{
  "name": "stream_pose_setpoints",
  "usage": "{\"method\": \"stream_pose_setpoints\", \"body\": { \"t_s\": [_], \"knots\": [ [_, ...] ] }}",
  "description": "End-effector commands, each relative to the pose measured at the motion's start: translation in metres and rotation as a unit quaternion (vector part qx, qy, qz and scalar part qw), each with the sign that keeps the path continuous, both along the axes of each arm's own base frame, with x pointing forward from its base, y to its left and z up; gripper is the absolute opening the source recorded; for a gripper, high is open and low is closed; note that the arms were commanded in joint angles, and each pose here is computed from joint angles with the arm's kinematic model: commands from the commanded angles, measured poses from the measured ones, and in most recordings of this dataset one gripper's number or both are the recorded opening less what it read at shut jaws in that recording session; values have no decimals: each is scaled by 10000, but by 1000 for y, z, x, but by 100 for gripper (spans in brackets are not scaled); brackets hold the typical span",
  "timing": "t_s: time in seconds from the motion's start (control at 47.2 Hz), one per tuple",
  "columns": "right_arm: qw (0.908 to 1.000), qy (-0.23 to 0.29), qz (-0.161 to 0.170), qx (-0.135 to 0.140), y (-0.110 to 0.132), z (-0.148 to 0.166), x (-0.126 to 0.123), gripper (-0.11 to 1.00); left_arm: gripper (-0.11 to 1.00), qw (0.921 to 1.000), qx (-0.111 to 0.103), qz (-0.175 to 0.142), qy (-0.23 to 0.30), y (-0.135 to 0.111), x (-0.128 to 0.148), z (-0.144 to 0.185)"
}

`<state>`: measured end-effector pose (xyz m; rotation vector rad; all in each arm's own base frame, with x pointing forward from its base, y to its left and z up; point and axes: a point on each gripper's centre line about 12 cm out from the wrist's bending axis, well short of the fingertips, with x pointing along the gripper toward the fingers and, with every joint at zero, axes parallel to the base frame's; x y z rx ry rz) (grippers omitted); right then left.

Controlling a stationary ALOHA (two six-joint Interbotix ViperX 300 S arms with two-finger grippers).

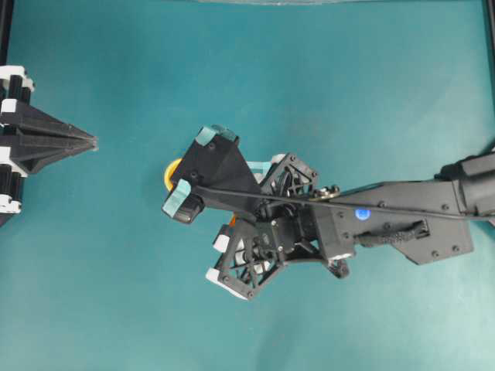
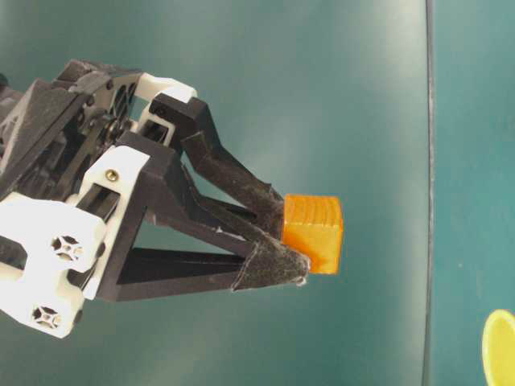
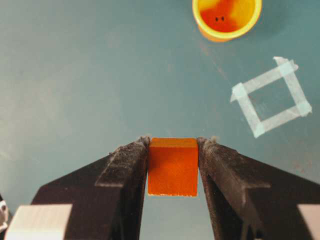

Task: Lift the orange block with right arm.
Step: 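Hold the orange cube lifted in the right gripper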

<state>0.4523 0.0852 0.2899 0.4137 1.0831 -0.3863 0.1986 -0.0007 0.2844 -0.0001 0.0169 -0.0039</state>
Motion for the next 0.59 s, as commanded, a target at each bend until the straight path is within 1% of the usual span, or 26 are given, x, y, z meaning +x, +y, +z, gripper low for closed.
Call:
{"method": "stream_pose_setpoints", "body": {
  "t_s": [0.0, 0.571],
  "knots": [
    [9992, -392, 23, 96, 0, 33, -5, 41, 1, 9999, 7, -3, -161, 0, 2, 12],
    [9992, -399, 23, 98, 0, 34, -6, 41, 1, 9999, 7, -3, -146, 0, 2, 11]
  ]
}}
